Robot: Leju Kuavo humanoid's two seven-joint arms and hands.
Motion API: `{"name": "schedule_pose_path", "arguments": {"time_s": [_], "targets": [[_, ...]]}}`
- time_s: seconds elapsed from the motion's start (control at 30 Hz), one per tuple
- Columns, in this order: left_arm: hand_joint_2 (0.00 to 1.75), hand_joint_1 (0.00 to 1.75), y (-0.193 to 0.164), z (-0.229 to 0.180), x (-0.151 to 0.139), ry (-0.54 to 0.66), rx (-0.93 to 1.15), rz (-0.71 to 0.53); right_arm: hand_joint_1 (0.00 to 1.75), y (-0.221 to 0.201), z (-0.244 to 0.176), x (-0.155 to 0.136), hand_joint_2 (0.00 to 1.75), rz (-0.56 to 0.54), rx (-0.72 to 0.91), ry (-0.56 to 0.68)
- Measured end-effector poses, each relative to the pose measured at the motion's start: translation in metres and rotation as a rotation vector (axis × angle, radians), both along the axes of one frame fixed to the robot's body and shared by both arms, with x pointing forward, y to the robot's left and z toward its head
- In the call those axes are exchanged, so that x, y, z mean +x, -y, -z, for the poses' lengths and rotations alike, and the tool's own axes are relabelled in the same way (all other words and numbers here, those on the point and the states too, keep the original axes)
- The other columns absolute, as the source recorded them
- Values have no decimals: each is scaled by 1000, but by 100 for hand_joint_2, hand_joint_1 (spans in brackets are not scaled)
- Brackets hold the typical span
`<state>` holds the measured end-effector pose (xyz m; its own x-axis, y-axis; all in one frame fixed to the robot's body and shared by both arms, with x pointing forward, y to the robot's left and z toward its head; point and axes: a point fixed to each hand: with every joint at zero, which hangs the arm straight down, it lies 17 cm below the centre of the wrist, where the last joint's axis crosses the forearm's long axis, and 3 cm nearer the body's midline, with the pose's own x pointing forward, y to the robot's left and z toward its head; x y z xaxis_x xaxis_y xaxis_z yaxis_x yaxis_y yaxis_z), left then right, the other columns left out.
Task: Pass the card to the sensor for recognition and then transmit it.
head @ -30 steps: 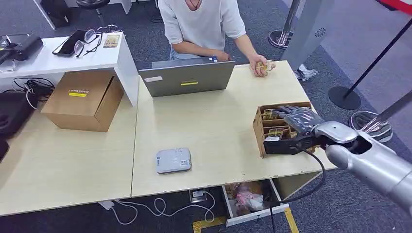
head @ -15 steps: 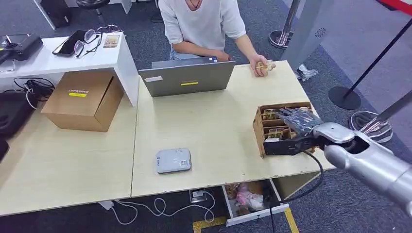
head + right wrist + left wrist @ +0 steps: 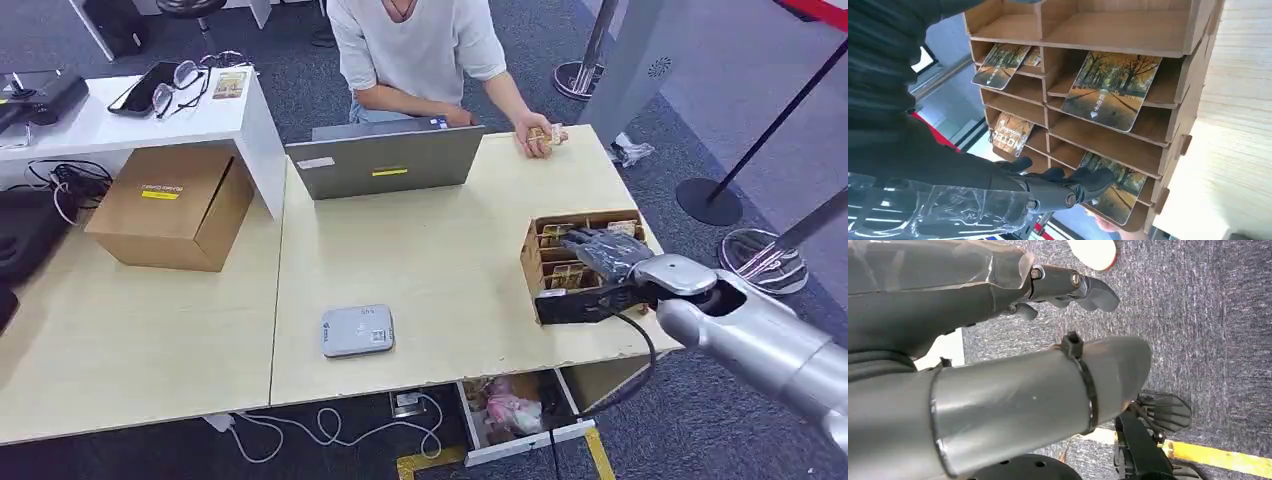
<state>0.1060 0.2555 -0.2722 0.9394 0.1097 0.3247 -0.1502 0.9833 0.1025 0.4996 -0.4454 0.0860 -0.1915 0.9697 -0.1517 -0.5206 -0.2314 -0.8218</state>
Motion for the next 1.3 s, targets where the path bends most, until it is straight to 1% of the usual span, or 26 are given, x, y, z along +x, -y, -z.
{"name": "schedule_pose_path", "arguments": {"time_s": [0.73, 0.77, 0.8, 0.87, 0.97, 1.0, 1.03, 1.07, 1.1, 1.13, 1.3], "targets": [[0, 0, -2, 1, -2, -10, 0, -2, 0, -4, -4, 8, 175, -7, -1, -12], [0, 0, -2, 1, -2, -10, 0, -2, 2, -4, -5, 9, 175, -7, -1, -11], [0, 0, -2, 1, -2, -10, 0, -2, 9, -4, -5, 9, 175, -6, -1, -11], [0, 0, -2, 1, -2, -10, 0, -2, 10, -3, -6, 10, 175, -5, -2, -9], [0, 0, -2, 1, -2, -10, 0, -2, 19, -3, -6, 10, 175, -3, -3, -8], [0, 0, -2, 1, -2, -10, 0, -2, 24, -2, -6, 10, 175, -2, -4, -9], [0, 0, -2, 1, -2, -10, 0, -2, 35, -2, -5, 10, 175, -3, -6, -11], [0, 0, -2, 1, -2, -10, 0, -2, 35, -2, -4, 9, 175, -3, -8, -13], [0, 0, -2, 1, -2, -10, 0, -2, 40, -2, -4, 9, 175, -4, -9, -15], [0, 0, -2, 1, -2, -10, 0, -2, 37, -2, -3, 9, 175, -5, -10, -16], [0, 0, -2, 1, -2, -10, 0, -2, 38, -2, -1, 8, 175, -5, -12, -19]]}}
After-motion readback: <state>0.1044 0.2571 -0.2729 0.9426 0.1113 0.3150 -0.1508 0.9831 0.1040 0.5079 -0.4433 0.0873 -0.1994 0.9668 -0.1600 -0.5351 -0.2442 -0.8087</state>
